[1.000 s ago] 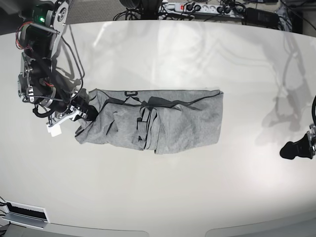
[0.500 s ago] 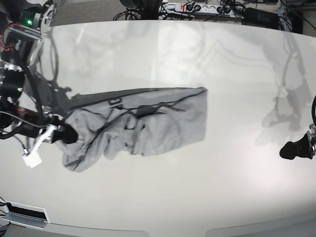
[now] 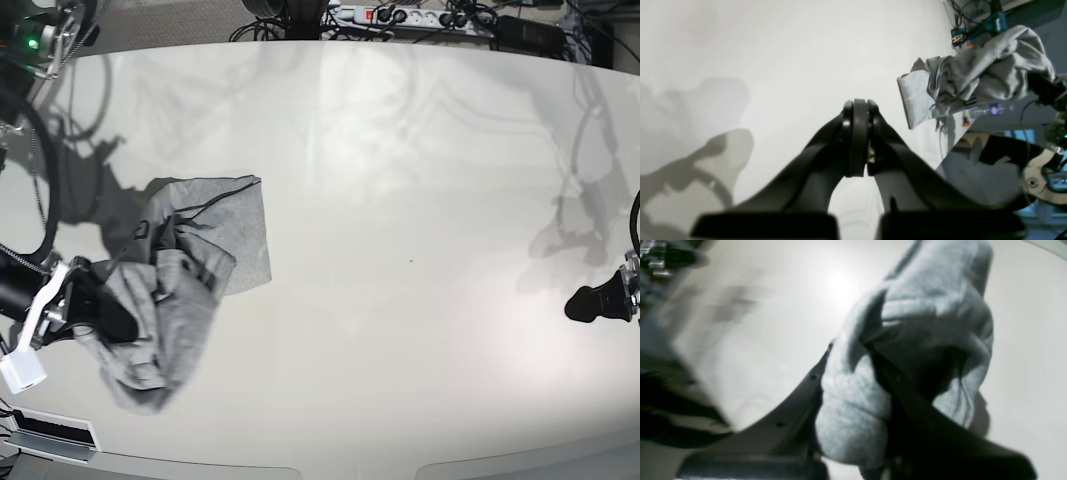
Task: Layout the t-shirt on the table in an organized manner, then fold the t-shirt properly
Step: 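Grasp the bundle end with the right gripper and fold it toward the center, then press the bundle with both grippers to compact it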
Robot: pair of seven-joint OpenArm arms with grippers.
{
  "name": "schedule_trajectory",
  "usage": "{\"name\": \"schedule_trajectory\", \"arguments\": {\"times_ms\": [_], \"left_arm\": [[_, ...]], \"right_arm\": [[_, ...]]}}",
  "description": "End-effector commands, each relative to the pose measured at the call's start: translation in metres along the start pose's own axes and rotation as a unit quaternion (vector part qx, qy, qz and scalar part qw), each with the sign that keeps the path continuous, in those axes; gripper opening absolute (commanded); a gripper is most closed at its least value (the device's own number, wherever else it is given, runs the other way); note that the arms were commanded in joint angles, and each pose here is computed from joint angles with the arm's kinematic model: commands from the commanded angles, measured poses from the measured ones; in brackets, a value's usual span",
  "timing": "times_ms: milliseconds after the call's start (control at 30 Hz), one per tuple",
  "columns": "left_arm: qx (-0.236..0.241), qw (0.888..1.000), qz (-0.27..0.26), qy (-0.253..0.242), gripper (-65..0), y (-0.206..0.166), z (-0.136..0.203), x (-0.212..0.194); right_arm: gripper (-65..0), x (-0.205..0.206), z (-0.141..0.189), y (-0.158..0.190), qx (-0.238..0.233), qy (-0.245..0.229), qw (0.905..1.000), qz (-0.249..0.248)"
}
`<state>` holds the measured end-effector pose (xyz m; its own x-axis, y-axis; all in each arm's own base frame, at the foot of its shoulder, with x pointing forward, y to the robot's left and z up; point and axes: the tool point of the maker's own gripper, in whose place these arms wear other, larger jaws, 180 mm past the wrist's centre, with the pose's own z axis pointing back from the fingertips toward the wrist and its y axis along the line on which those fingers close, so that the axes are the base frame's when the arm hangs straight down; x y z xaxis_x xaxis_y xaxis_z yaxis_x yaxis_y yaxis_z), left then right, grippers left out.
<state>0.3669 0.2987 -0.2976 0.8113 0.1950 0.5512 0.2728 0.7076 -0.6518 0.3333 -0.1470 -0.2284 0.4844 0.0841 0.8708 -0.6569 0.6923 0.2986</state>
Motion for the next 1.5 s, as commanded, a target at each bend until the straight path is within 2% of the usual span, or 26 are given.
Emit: {"name": "schedule_trajectory", "arguments": {"times_ms": [0, 100, 167, 267, 400, 433, 533, 567, 600, 633, 800, 833, 867, 933, 967, 1033, 1133, 1300, 1467], "left_arm": [[-0.002, 0.999, -0.02, -0.027, -65.0, -0.007, 0.011, 0.022], [-0.002, 0.999, -0.02, -0.026, -65.0, -0.007, 0.011, 0.022], [-0.002, 0.999, -0.02, -0.026, -65.0, -0.007, 0.011, 0.022], [-0.005, 0.999, -0.019, -0.026, -65.0, -0.008, 0.009, 0.022], [-0.01, 0.999, -0.017, -0.025, -65.0, -0.009, 0.004, 0.02], [-0.01, 1.0, -0.017, -0.024, -65.0, -0.009, 0.004, 0.019], [-0.01, 1.0, -0.015, -0.023, -65.0, -0.008, 0.004, 0.017], [-0.01, 1.0, -0.015, -0.023, -65.0, -0.008, 0.004, 0.017], [-0.01, 1.0, -0.015, -0.023, -65.0, -0.008, 0.004, 0.017], [-0.01, 1.0, -0.015, -0.023, -65.0, -0.008, 0.004, 0.017], [-0.01, 1.0, -0.016, -0.023, -65.0, -0.008, 0.004, 0.017], [-0.01, 1.0, -0.015, -0.023, -65.0, -0.009, 0.003, 0.017], [-0.011, 1.0, -0.015, -0.023, -65.0, -0.009, 0.003, 0.017], [-0.012, 1.0, -0.015, -0.022, -65.0, -0.009, 0.001, 0.017], [-0.016, 0.999, -0.017, -0.023, -65.0, -0.011, -0.001, 0.018], [-0.029, 0.999, -0.023, -0.025, -65.0, -0.02, -0.011, 0.02], [-0.06, 0.997, -0.045, -0.019, -65.0, -0.042, -0.035, 0.02], [-0.128, 0.987, -0.099, 0.017, -65.0, -0.099, -0.089, 0.006], [-0.208, 0.962, -0.159, 0.078, -65.0, -0.169, -0.143, -0.031]], "right_arm": [[-65.0, 0.025, -0.001, 0.013, 0.027, -0.05, 0.9983, 0.011], [-65.0, 0.024, -0.02, 0.039, 0.078, -0.087, 0.9929, -0.022], [-65.0, 0.013, -0.036, 0.055, 0.102, -0.081, 0.9906, -0.042], [-65.0, -0.014, -0.064, 0.079, 0.125, -0.031, 0.9903, -0.052], [-65.0, -0.036, -0.091, 0.11, 0.165, 0.031, 0.9852, -0.033], [-58.8, -0.038, -0.095, 0.119, 0.179, 0.038, 0.9828, -0.026], [-29.5, -0.034, -0.103, 0.14, 0.215, 0.045, 0.9756, -0.008], [-22.3, -0.03, -0.104, 0.145, 0.225, 0.043, 0.9734, -0.002], [-18.3, -0.025, -0.106, 0.147, 0.231, 0.04, 0.9721, 0.006], [-17.6, -0.018, -0.106, 0.148, 0.234, 0.036, 0.9716, 0.014], [-20.2, 0.006, -0.105, 0.133, 0.213, 0.023, 0.9758, 0.046], [-25.4, 0.007, -0.106, 0.127, 0.198, 0.03, 0.9781, 0.055], [-34.7, 0.006, -0.106, 0.118, 0.179, 0.042, 0.9808, 0.065], [-58.9, -0.003, -0.108, 0.094, 0.123, 0.08, 0.9853, 0.088], [-65.0, -0.001, -0.108, 0.082, 0.092, 0.078, 0.988, 0.096], [-65.0, 0.006, -0.108, 0.059, 0.036, 0.06, 0.991, 0.114], [-65.0, 0.006, -0.105, 0.033, -0.02, 0.063, 0.9886, 0.135], [-65.0, -0.017, -0.113, 0.012, -0.026, 0.095, 0.9903, 0.098], [-65.0, -0.036, -0.127, -0.014, -0.025, 0.126, 0.9907, 0.043]]}}
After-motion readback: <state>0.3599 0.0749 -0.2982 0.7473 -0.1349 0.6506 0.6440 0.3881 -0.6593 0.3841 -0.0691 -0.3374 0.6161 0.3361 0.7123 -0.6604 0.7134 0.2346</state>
